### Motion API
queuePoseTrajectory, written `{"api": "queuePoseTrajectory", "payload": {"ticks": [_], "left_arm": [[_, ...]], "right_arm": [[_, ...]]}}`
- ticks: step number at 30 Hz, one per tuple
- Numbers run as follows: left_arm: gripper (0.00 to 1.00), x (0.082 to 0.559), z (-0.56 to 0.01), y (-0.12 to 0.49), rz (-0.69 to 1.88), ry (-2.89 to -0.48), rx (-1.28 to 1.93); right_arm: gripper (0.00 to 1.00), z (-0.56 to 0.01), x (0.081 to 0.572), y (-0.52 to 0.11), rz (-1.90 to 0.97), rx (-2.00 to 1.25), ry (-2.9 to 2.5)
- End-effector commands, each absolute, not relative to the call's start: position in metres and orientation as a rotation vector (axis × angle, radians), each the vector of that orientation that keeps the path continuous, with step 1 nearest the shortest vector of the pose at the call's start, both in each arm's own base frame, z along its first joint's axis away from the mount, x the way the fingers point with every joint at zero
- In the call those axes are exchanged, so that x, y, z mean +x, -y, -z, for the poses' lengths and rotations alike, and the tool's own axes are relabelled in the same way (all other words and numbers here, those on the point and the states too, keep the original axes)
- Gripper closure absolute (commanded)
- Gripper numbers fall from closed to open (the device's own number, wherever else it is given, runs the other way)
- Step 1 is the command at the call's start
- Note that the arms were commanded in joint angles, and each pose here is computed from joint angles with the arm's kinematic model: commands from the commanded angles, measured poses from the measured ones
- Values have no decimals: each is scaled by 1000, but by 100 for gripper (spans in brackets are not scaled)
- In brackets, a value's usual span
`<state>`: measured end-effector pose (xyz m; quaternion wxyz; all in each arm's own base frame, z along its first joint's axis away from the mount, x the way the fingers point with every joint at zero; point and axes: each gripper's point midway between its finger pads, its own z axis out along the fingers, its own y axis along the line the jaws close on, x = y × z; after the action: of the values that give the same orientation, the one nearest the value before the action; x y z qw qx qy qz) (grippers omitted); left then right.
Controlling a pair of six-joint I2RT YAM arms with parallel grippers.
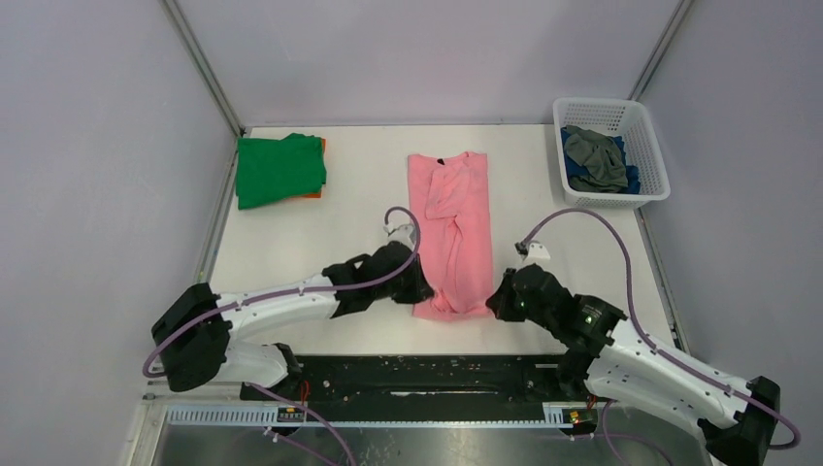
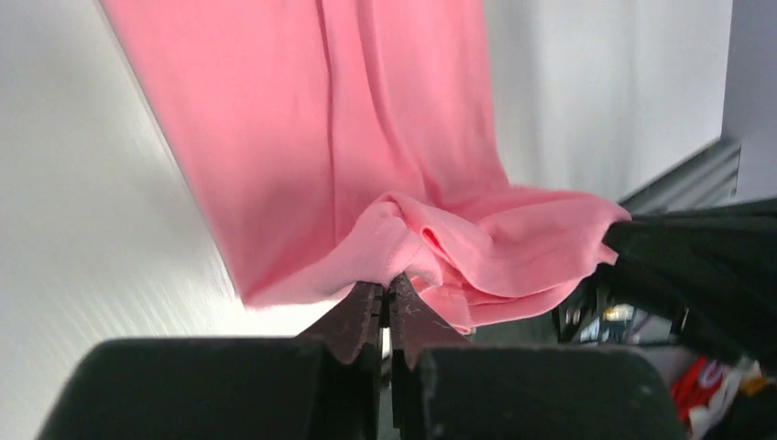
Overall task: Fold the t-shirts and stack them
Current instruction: Grab the bottom of the folded rectangular tshirt with both arms, then fold the folded rectangular tshirt in 1/3 of the way
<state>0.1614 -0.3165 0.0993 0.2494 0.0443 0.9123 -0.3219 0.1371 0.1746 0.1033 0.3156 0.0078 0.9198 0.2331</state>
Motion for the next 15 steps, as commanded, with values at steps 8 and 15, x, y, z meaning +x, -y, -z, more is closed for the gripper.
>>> {"api": "queuePoseTrajectory", "payload": {"ticks": [8,15], "left_arm": [[100,301,-122,308,587,-2382,-44],[100,340,-110,301,527,-2395,-96]], "right_arm": [[100,-143,269,-180,-485,102,-2244],[100,-134,321,-178,-475,229,-2281]]}}
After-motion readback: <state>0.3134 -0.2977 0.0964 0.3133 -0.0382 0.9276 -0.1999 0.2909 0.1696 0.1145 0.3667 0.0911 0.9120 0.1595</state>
